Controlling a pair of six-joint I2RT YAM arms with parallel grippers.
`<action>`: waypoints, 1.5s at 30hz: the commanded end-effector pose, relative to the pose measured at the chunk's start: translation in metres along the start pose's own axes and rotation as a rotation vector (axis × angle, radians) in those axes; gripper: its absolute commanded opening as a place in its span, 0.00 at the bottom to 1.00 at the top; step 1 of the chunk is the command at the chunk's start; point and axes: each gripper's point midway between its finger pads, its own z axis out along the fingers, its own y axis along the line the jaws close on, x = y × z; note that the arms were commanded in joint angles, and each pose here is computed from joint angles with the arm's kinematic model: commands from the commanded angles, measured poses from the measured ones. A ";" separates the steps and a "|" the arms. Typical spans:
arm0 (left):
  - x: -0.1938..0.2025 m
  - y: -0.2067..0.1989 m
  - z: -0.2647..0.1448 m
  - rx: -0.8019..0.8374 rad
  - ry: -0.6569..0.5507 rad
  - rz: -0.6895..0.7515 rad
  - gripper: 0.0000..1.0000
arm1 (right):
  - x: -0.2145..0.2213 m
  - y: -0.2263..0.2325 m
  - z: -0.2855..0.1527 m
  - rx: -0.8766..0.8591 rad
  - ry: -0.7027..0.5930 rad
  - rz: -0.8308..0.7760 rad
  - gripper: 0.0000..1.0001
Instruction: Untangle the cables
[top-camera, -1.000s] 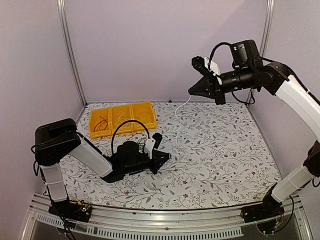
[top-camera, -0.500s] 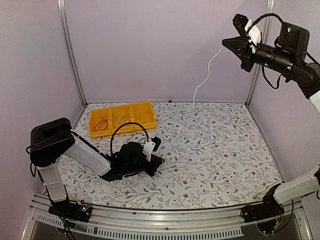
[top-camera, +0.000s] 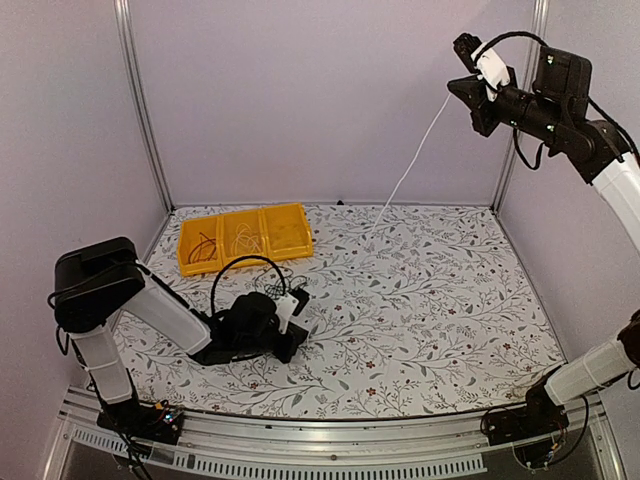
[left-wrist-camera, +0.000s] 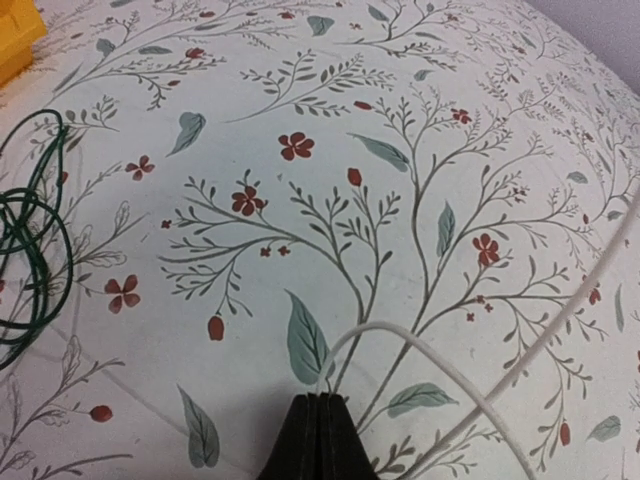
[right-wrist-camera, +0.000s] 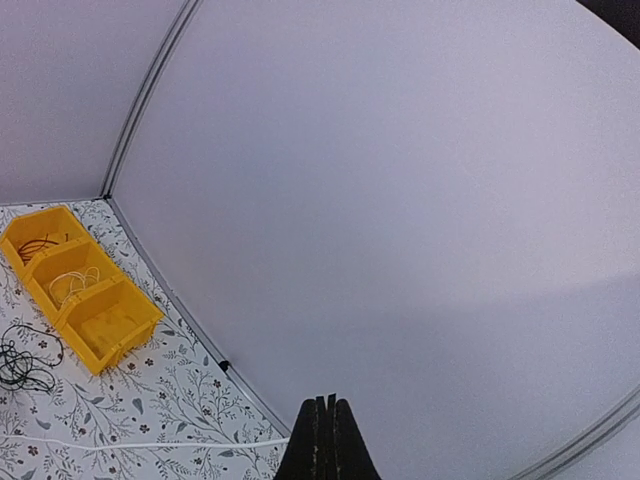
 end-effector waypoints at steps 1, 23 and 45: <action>0.033 0.017 -0.004 -0.051 0.095 0.013 0.00 | -0.009 -0.029 0.001 0.110 -0.033 0.040 0.00; -0.255 0.032 -0.145 -0.139 -0.420 0.164 0.00 | 0.193 0.219 -0.026 -0.724 0.275 0.289 0.51; -0.463 0.156 -0.267 -0.467 -0.657 0.182 0.00 | 0.264 0.285 -0.053 -0.949 0.403 0.343 0.80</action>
